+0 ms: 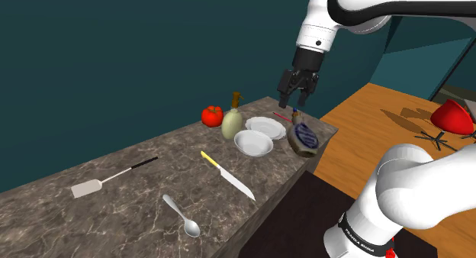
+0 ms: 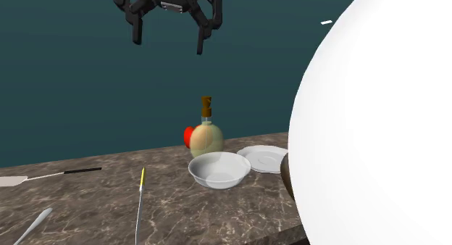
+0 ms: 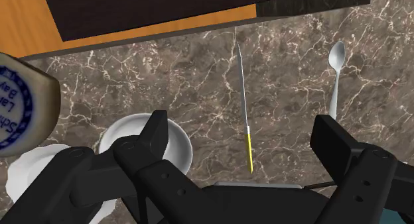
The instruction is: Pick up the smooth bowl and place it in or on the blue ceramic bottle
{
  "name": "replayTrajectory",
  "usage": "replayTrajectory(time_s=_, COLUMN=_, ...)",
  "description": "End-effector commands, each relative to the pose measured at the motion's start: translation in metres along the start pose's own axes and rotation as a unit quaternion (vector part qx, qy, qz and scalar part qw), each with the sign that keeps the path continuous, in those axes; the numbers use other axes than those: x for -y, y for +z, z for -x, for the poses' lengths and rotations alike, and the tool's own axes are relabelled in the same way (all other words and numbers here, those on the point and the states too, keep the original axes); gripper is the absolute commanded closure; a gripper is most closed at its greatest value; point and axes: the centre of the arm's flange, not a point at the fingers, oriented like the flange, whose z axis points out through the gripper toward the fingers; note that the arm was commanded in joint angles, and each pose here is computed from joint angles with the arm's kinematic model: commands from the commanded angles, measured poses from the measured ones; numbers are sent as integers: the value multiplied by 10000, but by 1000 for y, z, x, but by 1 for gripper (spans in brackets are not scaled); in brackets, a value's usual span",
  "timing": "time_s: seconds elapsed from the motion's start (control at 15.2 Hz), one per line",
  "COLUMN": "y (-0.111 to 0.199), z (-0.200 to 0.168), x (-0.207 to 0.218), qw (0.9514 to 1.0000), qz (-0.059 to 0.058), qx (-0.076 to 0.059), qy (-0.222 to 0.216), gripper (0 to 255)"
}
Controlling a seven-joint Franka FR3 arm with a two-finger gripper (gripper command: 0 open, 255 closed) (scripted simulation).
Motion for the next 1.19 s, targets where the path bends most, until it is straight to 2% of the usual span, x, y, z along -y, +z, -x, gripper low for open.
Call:
replayTrajectory(time_s=0.0, y=0, z=0, x=0, qw=10000, qz=0, qx=0, qy=0, gripper=0)
replayTrajectory(time_s=0.53, y=61, z=-44, x=-85, qw=9984, qz=-493, qx=-248, qy=140, gripper=0)
replayTrajectory(time_s=1.12, y=137, z=-94, x=-174, qw=9927, qz=-1045, qx=-525, qy=297, gripper=0)
